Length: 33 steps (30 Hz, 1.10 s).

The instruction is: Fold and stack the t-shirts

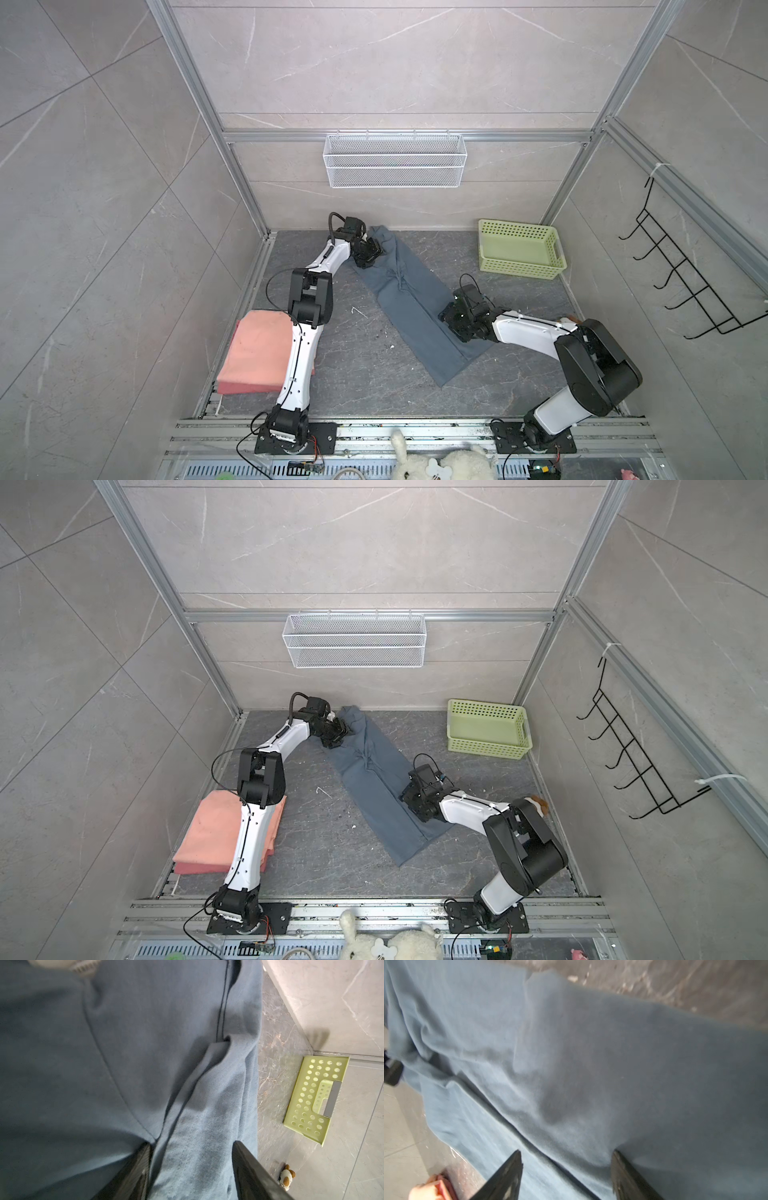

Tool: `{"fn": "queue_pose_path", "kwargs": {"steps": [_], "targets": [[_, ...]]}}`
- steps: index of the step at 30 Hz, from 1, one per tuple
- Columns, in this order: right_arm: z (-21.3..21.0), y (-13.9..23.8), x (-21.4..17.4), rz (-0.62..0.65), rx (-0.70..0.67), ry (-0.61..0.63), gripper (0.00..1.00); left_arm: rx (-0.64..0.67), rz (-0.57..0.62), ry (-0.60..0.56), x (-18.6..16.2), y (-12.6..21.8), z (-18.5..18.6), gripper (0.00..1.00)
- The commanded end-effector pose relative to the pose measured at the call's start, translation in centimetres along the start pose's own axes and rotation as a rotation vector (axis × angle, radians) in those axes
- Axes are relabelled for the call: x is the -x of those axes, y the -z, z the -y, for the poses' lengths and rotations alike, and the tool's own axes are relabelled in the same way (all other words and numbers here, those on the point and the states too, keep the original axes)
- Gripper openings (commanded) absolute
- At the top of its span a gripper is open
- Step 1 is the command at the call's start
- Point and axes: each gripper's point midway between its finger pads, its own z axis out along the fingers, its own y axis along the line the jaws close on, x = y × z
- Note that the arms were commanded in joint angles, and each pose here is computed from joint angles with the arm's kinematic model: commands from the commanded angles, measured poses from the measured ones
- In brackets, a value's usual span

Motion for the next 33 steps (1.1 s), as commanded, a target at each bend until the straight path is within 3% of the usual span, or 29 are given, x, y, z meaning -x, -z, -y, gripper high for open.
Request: {"fn": "queue_pose_path", "kwargs": {"steps": [1,8,16,21,33], "targets": [[11.8,0.2,-7.2,-0.211,-0.428,-0.004,0.69,-0.023,-0.020,0.010,-0.6,-1.2,0.8,0.65],[12.2,1.2,-8.4,-0.214,-0.460,0.040,0.69,-0.006,0.061,-0.104,1.2,2.0,3.0,0.65],[10.2,1.1,-8.3,-0.223,-0.403,0.071,0.70,0.118,0.172,-0.227,0.7,9.0,3.7,0.66],[9.6,0.9,-8.5,-0.250,-0.410,0.110,0.70,0.133,0.076,-0.141,-2.3,8.0,1.7,0.66],[9.7,0.3,-10.3,-0.282,-0.419,0.143,0.70,0.191,-0.007,-0.015,-3.9,3.6,-2.8,0.66]]}}
